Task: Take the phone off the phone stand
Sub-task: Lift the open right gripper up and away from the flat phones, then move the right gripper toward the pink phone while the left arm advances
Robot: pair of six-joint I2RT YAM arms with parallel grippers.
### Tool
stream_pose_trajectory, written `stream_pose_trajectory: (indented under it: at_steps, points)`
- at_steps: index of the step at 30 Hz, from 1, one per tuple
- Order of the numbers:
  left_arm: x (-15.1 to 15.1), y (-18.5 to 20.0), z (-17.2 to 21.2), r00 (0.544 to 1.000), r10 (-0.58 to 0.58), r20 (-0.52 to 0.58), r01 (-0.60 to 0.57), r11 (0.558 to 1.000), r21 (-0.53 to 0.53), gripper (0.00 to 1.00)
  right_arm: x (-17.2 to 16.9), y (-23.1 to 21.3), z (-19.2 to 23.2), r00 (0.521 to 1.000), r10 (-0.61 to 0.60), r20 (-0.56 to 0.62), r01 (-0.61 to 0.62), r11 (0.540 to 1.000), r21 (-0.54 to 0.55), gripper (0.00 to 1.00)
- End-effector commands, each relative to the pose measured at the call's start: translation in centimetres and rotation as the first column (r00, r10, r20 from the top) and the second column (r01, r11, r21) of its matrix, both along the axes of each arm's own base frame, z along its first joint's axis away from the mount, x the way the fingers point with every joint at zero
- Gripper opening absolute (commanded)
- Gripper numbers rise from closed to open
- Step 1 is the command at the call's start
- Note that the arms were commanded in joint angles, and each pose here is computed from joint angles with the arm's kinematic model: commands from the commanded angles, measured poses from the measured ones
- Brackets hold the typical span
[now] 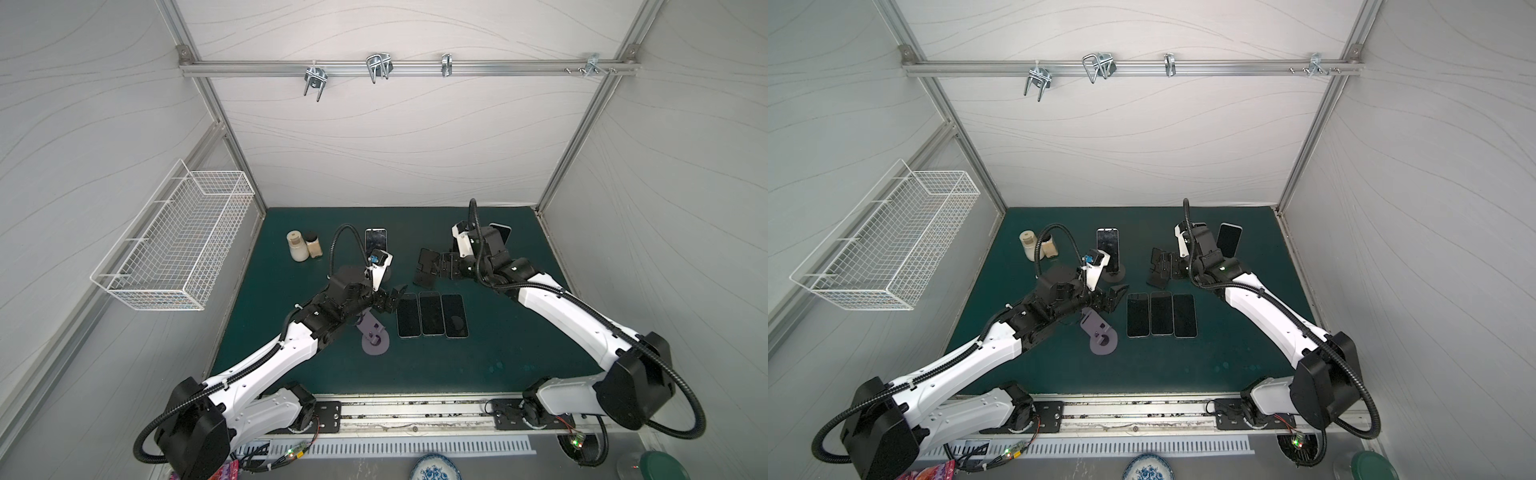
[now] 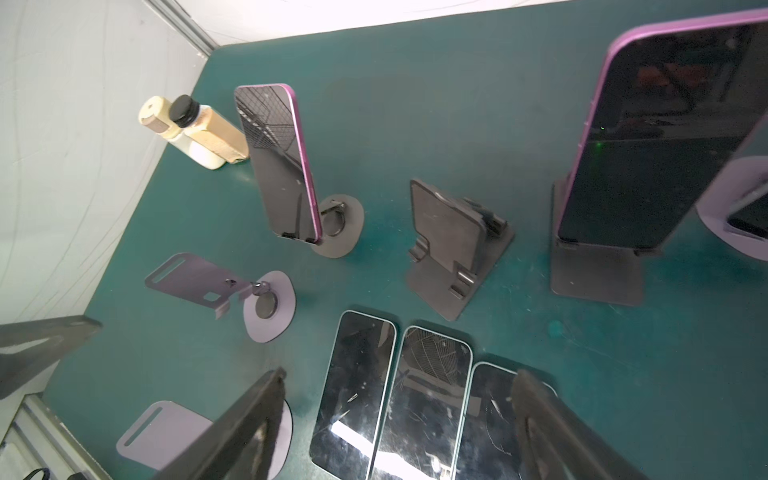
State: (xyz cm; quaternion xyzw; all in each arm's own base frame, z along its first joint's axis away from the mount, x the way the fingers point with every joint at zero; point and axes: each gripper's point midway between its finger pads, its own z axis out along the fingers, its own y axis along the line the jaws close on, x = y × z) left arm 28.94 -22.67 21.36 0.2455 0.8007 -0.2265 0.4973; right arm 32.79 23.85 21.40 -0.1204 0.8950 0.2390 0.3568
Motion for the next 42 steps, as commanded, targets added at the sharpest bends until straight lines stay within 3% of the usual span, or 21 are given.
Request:
stream_pose_trajectory:
  at_steps: [1,17,42]
  points:
    - [1.2,0.1,2.8,0.998,0.029,0.051,-0.026,0.998,-0.054,0.91,0.2,0.8,0.2,0.999,0.03,0.024,-0.03,0.999,0.015,0.87]
    - [1.8,0.9,2.5,0.997,0.069,0.041,-0.067,0.997,-0.046,0.92,0.1,3.0,2.1,0.99,0.102,0.099,-0.109,0.992,0.062,0.86]
    - [3.0,2.7,2.1,0.987,0.157,0.029,-0.157,0.988,-0.014,0.92,-1.6,7.5,2.4,0.936,0.277,0.217,-0.278,0.96,-0.025,0.87]
